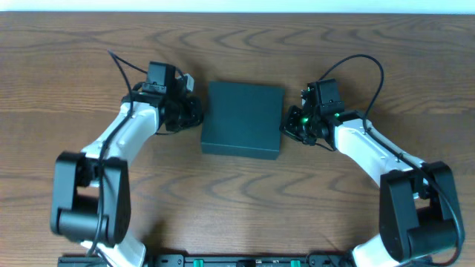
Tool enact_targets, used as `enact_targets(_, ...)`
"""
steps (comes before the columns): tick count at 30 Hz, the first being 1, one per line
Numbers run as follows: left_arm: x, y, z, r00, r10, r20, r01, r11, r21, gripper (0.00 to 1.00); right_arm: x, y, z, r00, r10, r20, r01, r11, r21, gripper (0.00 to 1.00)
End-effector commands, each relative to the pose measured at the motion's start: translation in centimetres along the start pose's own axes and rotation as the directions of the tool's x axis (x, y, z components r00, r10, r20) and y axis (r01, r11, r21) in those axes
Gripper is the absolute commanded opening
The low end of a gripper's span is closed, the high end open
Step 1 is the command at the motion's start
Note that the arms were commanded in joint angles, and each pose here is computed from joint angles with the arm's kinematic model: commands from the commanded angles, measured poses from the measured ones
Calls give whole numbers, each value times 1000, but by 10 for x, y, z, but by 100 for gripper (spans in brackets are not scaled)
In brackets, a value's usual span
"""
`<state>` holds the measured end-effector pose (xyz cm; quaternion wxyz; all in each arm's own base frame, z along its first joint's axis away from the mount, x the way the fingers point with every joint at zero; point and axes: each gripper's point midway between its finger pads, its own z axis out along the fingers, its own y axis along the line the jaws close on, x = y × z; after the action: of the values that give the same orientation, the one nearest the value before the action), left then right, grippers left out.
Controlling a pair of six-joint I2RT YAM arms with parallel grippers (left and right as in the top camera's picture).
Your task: Pack container
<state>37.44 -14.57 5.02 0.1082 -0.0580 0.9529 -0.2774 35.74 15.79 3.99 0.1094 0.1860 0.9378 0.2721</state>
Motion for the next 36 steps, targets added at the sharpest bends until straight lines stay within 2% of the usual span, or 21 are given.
enact_targets(1,11,6,14,998,-31,-59,32,999,13,6,6,4,3,1000,10,-28,-10,1000,-20,1)
enact_targets(11,-9,-20,13,1000,-32,0,31,989,142,6,-7,16,3,1000,9,21,-7,998,-67,1)
enact_targets(22,-27,-33,13,996,-41,73,27,983,182,6,-32,33,-1,991,-30,131,47,991,-124,1)
enact_targets(36,-31,-45,28,994,-66,91,46,979,197,6,-53,16,-9,981,10,192,8,996,-92,1)
